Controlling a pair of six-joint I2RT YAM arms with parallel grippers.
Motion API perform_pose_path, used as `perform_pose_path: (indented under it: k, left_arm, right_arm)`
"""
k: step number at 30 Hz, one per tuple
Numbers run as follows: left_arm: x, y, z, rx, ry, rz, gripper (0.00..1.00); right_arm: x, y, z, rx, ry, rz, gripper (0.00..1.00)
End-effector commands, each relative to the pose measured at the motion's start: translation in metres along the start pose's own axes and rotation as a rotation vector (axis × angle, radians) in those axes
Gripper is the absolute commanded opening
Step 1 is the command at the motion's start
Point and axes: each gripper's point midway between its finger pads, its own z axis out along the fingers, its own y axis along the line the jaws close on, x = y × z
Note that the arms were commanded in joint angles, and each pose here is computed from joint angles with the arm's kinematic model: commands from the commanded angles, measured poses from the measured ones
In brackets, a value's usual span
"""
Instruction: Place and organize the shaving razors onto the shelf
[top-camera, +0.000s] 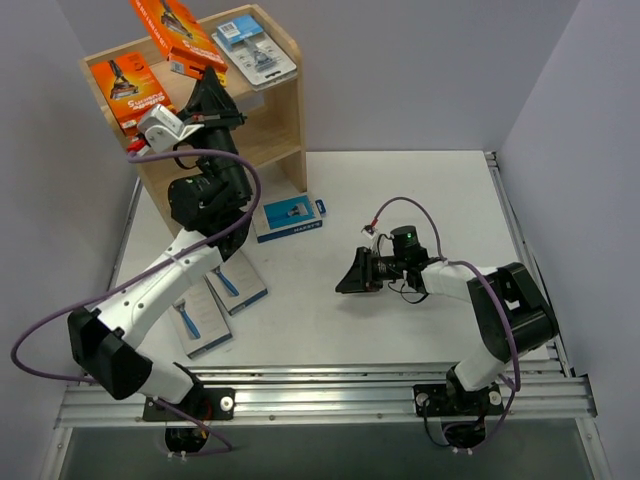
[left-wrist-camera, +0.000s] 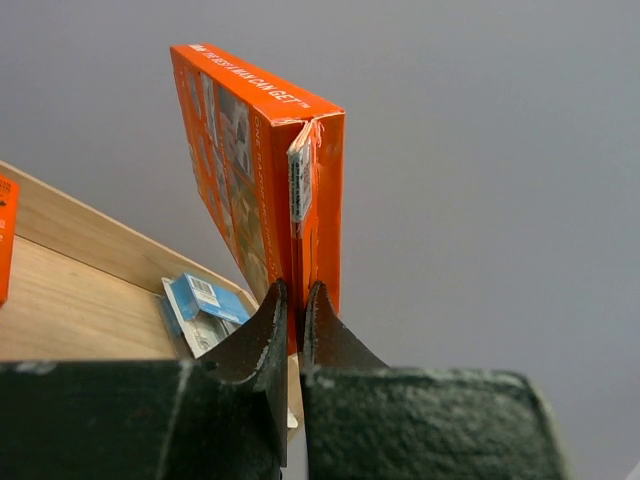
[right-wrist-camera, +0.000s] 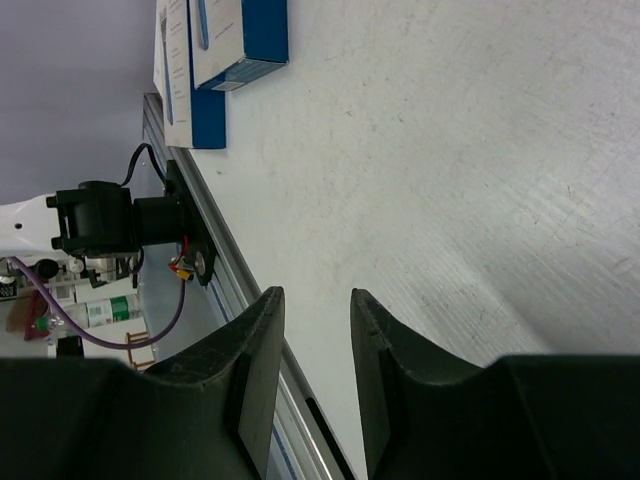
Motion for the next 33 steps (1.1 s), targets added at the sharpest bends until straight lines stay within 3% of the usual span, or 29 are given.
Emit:
perform_pose_path:
  k: [1, 16, 33]
  left_arm:
    - [-0.039, -0.009, 0.018, -0.014, -0.141, -0.220, 0.02]
    - [0.039, 0.032, 0.020, -0.085, -0.131, -0.328, 0.02]
    - [0.077, 0.064, 0.007, -0.125, -0.144, -0.354, 0.02]
  right_arm:
    - [0.002, 0.006, -0.003, 0.001, 0.017, -0.021, 0.29]
    - [0.019, -0.009, 0.001, 0.024, 0.066, 0.007, 0.29]
    - [0.030, -0.014, 0.005, 0.039, 0.092, 0.011, 0.30]
